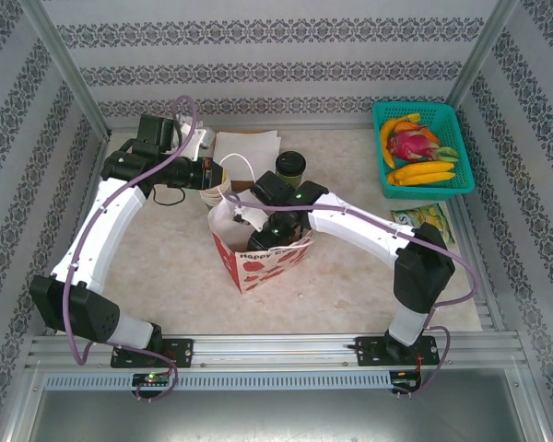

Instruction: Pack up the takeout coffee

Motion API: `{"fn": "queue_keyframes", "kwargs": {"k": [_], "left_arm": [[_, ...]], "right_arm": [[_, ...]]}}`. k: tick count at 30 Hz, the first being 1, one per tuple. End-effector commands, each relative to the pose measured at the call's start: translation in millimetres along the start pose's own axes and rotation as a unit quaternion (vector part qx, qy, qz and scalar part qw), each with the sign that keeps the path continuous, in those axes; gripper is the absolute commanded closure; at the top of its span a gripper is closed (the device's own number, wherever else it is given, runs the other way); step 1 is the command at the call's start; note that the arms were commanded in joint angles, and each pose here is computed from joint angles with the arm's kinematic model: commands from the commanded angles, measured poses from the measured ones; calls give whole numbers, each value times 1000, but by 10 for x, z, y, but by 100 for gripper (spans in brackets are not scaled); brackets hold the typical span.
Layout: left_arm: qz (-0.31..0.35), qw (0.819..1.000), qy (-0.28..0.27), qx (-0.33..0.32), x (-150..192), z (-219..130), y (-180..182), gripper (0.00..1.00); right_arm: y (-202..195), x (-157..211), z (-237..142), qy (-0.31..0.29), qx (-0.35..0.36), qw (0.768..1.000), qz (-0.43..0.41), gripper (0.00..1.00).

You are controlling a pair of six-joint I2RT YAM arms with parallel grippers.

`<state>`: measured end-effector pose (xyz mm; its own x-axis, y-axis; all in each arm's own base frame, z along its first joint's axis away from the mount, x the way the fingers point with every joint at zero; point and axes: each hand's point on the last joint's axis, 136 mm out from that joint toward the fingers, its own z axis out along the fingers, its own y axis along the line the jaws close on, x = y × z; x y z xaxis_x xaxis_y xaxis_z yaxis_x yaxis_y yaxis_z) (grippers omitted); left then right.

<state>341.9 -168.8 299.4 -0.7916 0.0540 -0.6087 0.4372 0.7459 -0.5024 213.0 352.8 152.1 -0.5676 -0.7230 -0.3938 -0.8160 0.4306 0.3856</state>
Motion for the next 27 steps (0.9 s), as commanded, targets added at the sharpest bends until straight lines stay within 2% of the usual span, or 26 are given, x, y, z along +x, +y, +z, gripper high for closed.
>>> {"fn": "queue_keyframes", "kwargs": {"k": [1, 5, 9, 14, 18, 21, 25, 27], "left_arm": [[18, 1000, -3, 5, -26, -119, -61, 100], [16, 1000, 3, 4, -3, -109, -49, 100], [16, 1000, 2, 1, 2, -125, -47, 100], [14, 1000, 5, 8, 16, -109, -59, 100], [14, 1000, 5, 26, 26, -105, -119, 100], [13, 1000, 10, 26, 58, -96, -106, 100], [11, 999, 17, 27, 88, -83, -102, 100], [11, 999, 18, 28, 95, -81, -99, 100]], "right_arm": [[26, 113, 58, 22, 2, 998, -57, 100], [-7, 280, 107, 64, 16, 992, -104, 100], [91, 531, 102, 104, -25, 984, -140, 100], [80, 576, 159, 135, -39, 979, -145, 100], [-95, 539, 295, 160, 4, 977, -137, 100], [-105, 487, 349, 157, 2, 979, -131, 100], [-354, 478, 430, 171, 74, 974, -127, 100], [-388, 455, 412, 170, 87, 974, -123, 100]]}}
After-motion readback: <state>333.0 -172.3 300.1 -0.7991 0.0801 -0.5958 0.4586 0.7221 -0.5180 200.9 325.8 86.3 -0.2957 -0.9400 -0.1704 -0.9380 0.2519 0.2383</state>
